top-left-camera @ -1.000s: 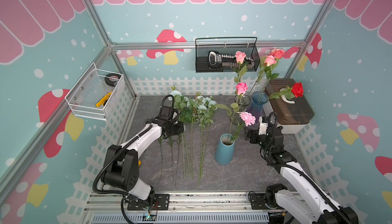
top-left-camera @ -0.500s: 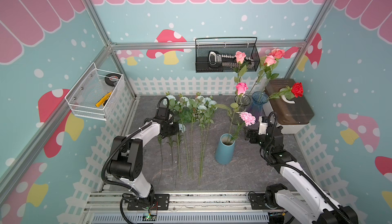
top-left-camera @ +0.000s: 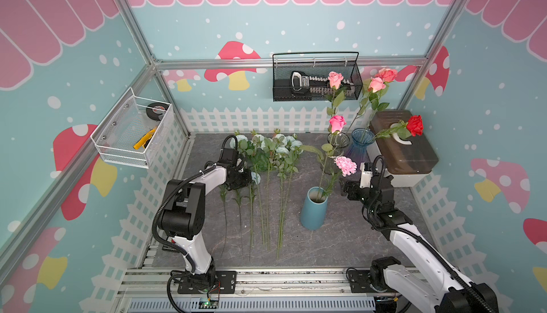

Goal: Pick out blue flowers from the vase
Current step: Place the flower at the center of the board.

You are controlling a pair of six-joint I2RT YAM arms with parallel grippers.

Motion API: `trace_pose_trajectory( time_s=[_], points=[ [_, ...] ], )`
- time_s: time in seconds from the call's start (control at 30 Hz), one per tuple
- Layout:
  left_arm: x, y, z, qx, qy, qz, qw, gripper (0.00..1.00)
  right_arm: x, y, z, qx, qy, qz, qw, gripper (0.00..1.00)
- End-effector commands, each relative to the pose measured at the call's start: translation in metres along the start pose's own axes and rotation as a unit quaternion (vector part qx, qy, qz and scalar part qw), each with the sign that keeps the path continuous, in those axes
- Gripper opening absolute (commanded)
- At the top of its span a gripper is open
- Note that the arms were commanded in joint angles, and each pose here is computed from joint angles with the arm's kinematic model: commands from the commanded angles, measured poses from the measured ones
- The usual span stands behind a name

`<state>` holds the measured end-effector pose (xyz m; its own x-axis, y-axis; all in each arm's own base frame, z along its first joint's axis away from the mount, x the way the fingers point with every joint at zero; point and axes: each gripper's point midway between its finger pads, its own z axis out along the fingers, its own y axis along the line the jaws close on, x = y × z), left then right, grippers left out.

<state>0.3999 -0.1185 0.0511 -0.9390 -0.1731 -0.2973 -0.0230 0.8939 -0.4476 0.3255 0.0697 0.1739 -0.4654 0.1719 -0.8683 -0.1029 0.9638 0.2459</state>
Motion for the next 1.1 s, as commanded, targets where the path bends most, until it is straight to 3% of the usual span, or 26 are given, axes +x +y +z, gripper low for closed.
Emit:
trace_pose_trajectory(
  time_s=[0.0,0.07,0.2,0.33,0.47,0.57,0.73,0.83,1.07],
  points=[
    [-0.009,-0.010,-0.004,0.012,-0.011,0.022,1.000,0.02,-0.005,0.003,0.001,-0.008,-0.005,0.004,1.000,0.90],
    [-0.009,-0.009,-0.004,0.010,-0.011,0.021,1.000,0.11,-0.004,0.003,0.002,-0.007,-0.003,0.003,1.000,0.90],
    [-0.009,-0.016,-0.006,0.009,-0.015,0.026,1.000,0.40,-0.004,0.004,0.005,-0.009,0.000,0.003,1.000,0.90],
    [-0.013,-0.038,-0.035,-0.022,-0.056,0.061,0.996,0.58,-0.004,0.004,0.006,-0.010,0.002,0.003,1.000,0.90],
    [-0.027,-0.085,-0.089,-0.062,-0.148,0.125,0.979,0.65,-0.002,0.004,0.009,-0.009,0.008,0.002,1.000,0.89],
    [-0.032,-0.129,-0.131,-0.068,-0.242,0.165,0.954,0.65,0.002,0.001,0.013,-0.003,0.016,0.000,1.000,0.89],
    [-0.035,-0.161,-0.171,0.016,-0.401,0.157,0.902,0.65,0.004,-0.002,0.014,0.005,0.019,0.001,1.000,0.86],
    [-0.017,-0.157,-0.170,0.078,-0.440,0.146,0.882,0.66,0.005,-0.006,0.012,0.014,0.015,-0.002,1.000,0.85],
    [0.004,-0.146,-0.165,0.104,-0.454,0.162,0.870,0.83,0.007,-0.010,0.013,0.029,0.031,-0.014,0.999,0.83]
  ],
)
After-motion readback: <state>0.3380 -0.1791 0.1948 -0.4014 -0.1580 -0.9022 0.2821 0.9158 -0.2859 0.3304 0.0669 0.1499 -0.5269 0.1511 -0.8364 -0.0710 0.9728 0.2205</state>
